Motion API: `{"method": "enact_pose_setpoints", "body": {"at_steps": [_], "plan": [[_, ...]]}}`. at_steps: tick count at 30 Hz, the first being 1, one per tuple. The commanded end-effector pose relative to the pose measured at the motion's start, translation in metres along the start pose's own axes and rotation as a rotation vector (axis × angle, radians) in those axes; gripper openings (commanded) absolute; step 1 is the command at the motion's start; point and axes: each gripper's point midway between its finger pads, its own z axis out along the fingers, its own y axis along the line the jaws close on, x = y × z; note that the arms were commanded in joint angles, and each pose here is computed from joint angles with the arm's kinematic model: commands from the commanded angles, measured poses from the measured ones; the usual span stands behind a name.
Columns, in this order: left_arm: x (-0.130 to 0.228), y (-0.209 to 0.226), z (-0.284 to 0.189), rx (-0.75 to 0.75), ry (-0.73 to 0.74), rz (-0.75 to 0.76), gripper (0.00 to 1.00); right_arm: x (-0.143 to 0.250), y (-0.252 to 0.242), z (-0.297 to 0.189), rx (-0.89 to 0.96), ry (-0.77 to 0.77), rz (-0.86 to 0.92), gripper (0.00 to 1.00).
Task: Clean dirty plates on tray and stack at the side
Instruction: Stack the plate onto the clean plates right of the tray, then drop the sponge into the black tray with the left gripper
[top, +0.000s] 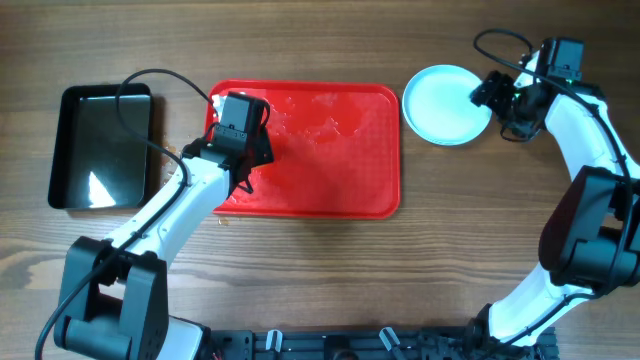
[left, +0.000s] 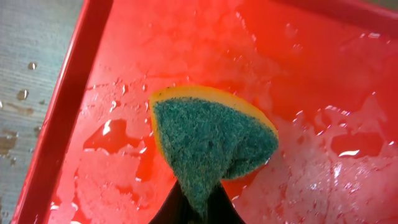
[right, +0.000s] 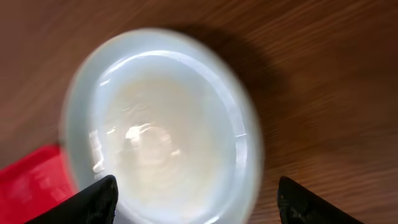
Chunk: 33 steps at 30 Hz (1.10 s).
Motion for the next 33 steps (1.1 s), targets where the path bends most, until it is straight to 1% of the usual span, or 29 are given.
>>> {"method": "enact_pose_setpoints", "body": {"at_steps": [1, 2, 4, 8, 9, 10, 12, 15, 19, 23, 26, 28, 29, 31, 32, 33], "plan": [[-0.013, 0.006, 0.003, -0.026, -0.06, -0.018, 0.04, 0.026, 0.059, -0.003, -0.211, 0.087, -0.062, 0.88], [-0.021, 0.011, 0.002, -0.05, -0.09, -0.03, 0.04, 0.031, 0.066, -0.002, -0.216, 0.098, -0.077, 0.9], [-0.035, 0.029, 0.002, -0.104, -0.144, -0.064, 0.04, 0.048, 0.087, 0.004, -0.229, 0.127, -0.135, 0.99], [-0.062, 0.074, 0.003, -0.161, -0.205, -0.173, 0.04, 0.079, 0.126, 0.012, -0.251, 0.16, -0.268, 1.0], [-0.07, 0.092, 0.003, -0.182, -0.225, -0.214, 0.04, 0.09, 0.138, 0.015, -0.249, 0.167, -0.307, 1.0], [-0.079, 0.119, 0.003, -0.216, -0.248, -0.271, 0.04, 0.104, 0.156, 0.018, -0.255, 0.171, -0.36, 1.0], [-0.085, 0.146, 0.004, -0.247, -0.264, -0.327, 0.04, 0.119, 0.174, 0.02, -0.271, 0.175, -0.412, 1.0], [-0.086, 0.187, 0.004, -0.288, -0.263, -0.408, 0.04, 0.146, 0.205, 0.021, -0.319, 0.183, -0.496, 1.0], [-0.079, 0.223, 0.007, -0.29, -0.233, -0.491, 0.04, 0.172, 0.237, 0.021, -0.36, 0.168, -0.587, 1.0], [-0.069, 0.254, 0.009, -0.328, -0.212, -0.551, 0.06, 0.193, 0.256, 0.02, -0.379, 0.158, -0.647, 1.0], [-0.063, 0.273, 0.007, -0.357, -0.204, -0.589, 0.07, 0.201, 0.262, 0.019, -0.391, 0.163, -0.663, 1.0], [-0.062, 0.281, 0.005, -0.368, -0.207, -0.604, 0.13, 0.202, 0.263, 0.019, -0.39, 0.166, -0.656, 1.0], [-0.061, 0.283, 0.004, -0.37, -0.208, -0.609, 0.2, 0.202, 0.263, 0.019, -0.39, 0.166, -0.655, 1.0], [-0.06, 0.286, 0.004, -0.372, -0.206, -0.615, 0.42, 0.202, 0.263, 0.019, -0.391, 0.166, -0.655, 1.0], [-0.059, 0.286, 0.004, -0.374, -0.203, -0.616, 0.49, 0.202, 0.263, 0.019, -0.391, 0.166, -0.655, 1.0], [-0.059, 0.286, 0.004, -0.374, -0.201, -0.616, 0.52, 0.202, 0.263, 0.018, -0.392, 0.164, -0.656, 1.0]]}}
